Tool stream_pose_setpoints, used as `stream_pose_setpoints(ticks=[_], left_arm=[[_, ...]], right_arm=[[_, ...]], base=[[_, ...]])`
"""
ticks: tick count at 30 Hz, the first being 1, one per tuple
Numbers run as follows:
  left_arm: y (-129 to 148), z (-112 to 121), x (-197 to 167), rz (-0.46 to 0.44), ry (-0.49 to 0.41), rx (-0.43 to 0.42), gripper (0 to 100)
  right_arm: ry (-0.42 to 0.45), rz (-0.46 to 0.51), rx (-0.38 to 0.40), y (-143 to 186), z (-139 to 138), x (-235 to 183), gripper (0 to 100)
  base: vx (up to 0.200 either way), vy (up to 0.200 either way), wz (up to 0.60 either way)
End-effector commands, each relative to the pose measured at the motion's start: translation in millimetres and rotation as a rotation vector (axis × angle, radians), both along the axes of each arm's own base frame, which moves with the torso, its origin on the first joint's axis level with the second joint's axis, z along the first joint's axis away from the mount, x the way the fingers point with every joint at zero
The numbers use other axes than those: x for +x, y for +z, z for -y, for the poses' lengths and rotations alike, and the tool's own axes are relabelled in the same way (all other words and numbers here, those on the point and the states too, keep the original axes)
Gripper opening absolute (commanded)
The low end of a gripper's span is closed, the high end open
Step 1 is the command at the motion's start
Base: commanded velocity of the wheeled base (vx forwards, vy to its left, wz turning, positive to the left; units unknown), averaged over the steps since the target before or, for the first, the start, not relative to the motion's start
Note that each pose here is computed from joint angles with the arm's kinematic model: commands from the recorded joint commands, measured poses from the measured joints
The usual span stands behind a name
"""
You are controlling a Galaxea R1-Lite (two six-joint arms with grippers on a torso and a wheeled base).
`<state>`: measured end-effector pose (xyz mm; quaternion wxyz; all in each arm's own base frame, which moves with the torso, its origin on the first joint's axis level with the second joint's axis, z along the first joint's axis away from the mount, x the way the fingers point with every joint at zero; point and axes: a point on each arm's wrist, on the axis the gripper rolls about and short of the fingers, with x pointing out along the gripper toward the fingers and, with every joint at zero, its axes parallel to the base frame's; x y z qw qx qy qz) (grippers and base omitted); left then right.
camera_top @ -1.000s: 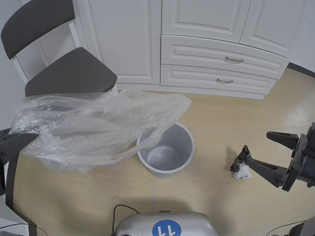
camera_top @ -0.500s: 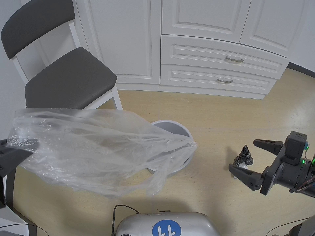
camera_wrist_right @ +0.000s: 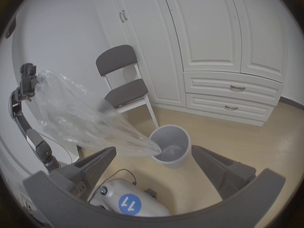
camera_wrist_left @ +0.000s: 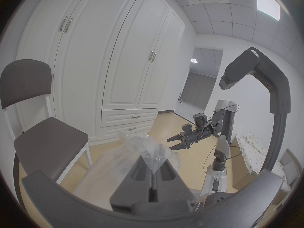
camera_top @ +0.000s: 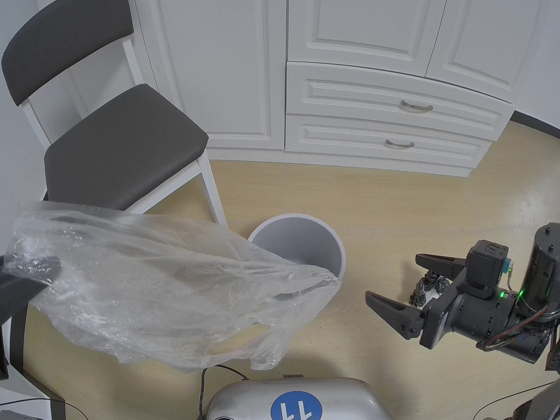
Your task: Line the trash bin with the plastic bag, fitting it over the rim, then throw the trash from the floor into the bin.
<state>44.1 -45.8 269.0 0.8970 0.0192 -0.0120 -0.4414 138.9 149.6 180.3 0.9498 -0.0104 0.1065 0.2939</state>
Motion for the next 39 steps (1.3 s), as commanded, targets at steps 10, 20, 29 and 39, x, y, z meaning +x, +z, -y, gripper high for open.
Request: stream_pose_setpoints(ticks=[10, 20, 29, 39], left_arm=[[-2.1, -2.2, -3.5, 0.03, -0.013, 0.014, 0], [-2.6, -1.5, -2.9, 0.029, -0.015, 0.017, 0], [-1.9, -3.2, -4.7, 0.038, -0.014, 0.01, 0], [-5.9, -2.3, -3.9, 0.069, -0.014, 0.024, 0]], right_arm=[[0.013, -0.134, 0.028, -59.1, -63.9, 18.1, 100], [0.024, -0.171, 0.045, -80.6, -80.6, 24.9, 100], [0.087, -0.203, -0.014, -90.9, -79.8, 7.3, 100], [0.018, -0.092, 0.038, -48.7, -47.8, 15.7, 100]], base=[[0.0, 0.0, 0.0], [0.0, 0.0, 0.0], [0.0, 0.0, 0.0], [0.0, 0.0, 0.0]])
